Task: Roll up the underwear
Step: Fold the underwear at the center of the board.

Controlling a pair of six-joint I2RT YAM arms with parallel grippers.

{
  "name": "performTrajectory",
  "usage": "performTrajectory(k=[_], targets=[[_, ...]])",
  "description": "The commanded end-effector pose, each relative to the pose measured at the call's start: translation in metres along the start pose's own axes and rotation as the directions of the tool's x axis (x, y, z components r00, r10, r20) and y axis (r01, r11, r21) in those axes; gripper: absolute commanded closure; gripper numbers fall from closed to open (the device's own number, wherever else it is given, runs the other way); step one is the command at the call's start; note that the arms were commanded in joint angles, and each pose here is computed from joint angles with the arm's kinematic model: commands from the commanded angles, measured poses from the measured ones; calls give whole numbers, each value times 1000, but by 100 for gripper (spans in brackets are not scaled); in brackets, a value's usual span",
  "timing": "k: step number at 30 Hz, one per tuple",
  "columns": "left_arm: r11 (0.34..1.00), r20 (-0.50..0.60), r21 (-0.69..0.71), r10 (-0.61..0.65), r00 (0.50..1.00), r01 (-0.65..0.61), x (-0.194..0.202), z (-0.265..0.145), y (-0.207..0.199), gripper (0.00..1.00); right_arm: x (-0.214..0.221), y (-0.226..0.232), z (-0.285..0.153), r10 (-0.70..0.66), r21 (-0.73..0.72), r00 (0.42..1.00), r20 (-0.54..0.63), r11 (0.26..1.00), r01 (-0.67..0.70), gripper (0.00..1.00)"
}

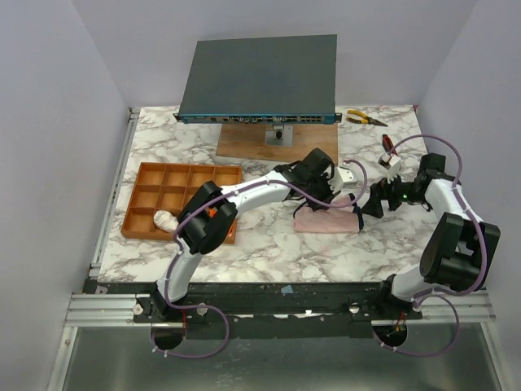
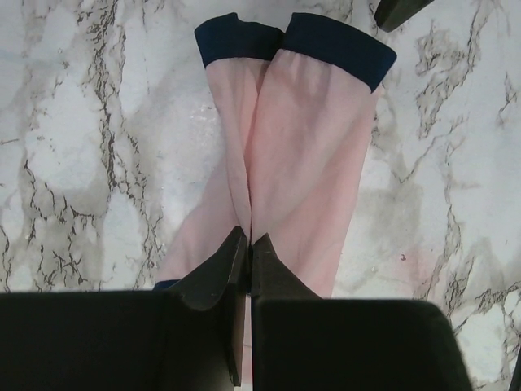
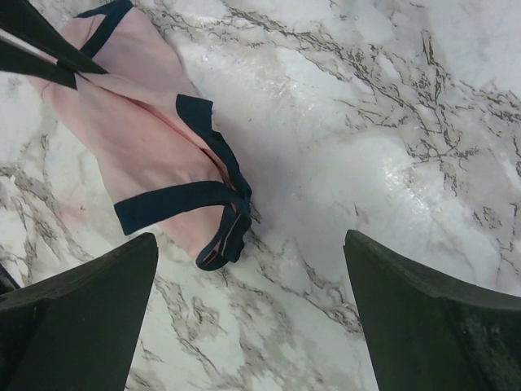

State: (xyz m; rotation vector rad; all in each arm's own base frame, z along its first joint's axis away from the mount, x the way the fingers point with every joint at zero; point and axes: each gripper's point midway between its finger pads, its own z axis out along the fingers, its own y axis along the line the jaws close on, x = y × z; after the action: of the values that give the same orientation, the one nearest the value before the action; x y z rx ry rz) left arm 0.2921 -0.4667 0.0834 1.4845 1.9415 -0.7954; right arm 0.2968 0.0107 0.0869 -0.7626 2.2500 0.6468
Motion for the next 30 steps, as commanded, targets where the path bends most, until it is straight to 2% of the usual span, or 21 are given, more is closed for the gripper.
performTrajectory(k=[1,6,20,30], targets=[[999,-10,-24,31,999,-31,-2,3,-11,100,-17,-8,-1,59,10,997,48,998,-60,0],[995,-34,-76,60,998,-63,6,5,-24,100,-19,-21,1,113,42,993,40,993,-114,0],[966,-92,-194,156,983,-172,13,12,-38,100,-15,-17,9,216,-5,976,35,976,-216,0],[949,-110,-232,190,975,-212,12,8,-42,97,-48,-23,26,219,56,972,81,973,-224,0]])
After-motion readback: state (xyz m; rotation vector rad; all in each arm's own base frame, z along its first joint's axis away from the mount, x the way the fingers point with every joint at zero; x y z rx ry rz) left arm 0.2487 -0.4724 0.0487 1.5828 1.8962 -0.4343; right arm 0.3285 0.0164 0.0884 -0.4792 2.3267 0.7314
